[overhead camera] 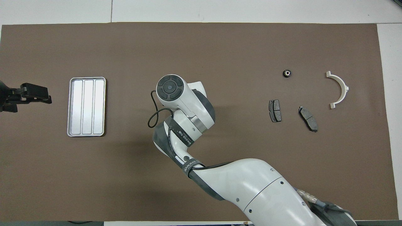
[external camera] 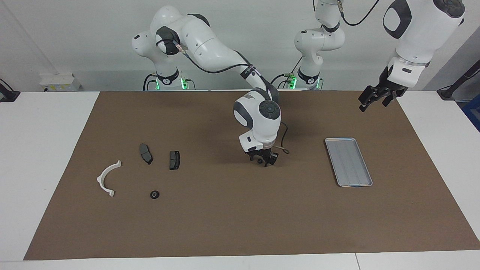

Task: Place bearing gear from tray to pile
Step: 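Carry the second gear with the right gripper toward the first gear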

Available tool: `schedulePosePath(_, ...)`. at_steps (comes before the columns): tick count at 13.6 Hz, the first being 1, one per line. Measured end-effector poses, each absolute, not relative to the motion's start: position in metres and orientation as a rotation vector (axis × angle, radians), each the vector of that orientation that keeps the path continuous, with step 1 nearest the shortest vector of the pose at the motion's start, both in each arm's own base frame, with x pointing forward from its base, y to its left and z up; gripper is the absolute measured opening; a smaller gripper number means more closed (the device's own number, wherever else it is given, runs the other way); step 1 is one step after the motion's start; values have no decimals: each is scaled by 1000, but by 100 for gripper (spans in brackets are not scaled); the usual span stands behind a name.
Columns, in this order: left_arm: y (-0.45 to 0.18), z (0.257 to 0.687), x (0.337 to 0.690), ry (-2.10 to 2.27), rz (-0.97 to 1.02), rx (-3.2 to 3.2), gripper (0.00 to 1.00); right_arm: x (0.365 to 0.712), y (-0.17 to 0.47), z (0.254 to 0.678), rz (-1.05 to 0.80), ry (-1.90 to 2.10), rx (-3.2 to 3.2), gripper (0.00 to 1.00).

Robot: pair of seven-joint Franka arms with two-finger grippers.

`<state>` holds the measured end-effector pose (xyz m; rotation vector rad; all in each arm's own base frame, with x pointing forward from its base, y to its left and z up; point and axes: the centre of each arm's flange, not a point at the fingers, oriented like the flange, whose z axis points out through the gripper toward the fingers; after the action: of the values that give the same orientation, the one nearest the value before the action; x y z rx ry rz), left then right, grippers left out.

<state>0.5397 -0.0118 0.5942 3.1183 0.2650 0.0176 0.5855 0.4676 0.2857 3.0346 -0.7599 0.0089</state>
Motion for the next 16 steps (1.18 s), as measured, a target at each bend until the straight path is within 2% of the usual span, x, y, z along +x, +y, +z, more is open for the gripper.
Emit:
schedulePosePath(1,-12,594,540,265,18,3118,100,585,468,286,8,-761,3038,59)
schedulePosePath(4,-12,594,540,264,17,3118,100,581,473,289,-16,-764,3048,24)
schedulePosePath(11,-12,594,540,265,16,3119,100,593,450,299,-72,-730,3012,24)
schedulePosePath(13,-12,594,540,265,16,3119,100,621,407,333,-84,-605,3036,24)
schedulePosePath(16,-12,594,540,265,15,3119,100,679,276,400,-56,-357,3106,24)
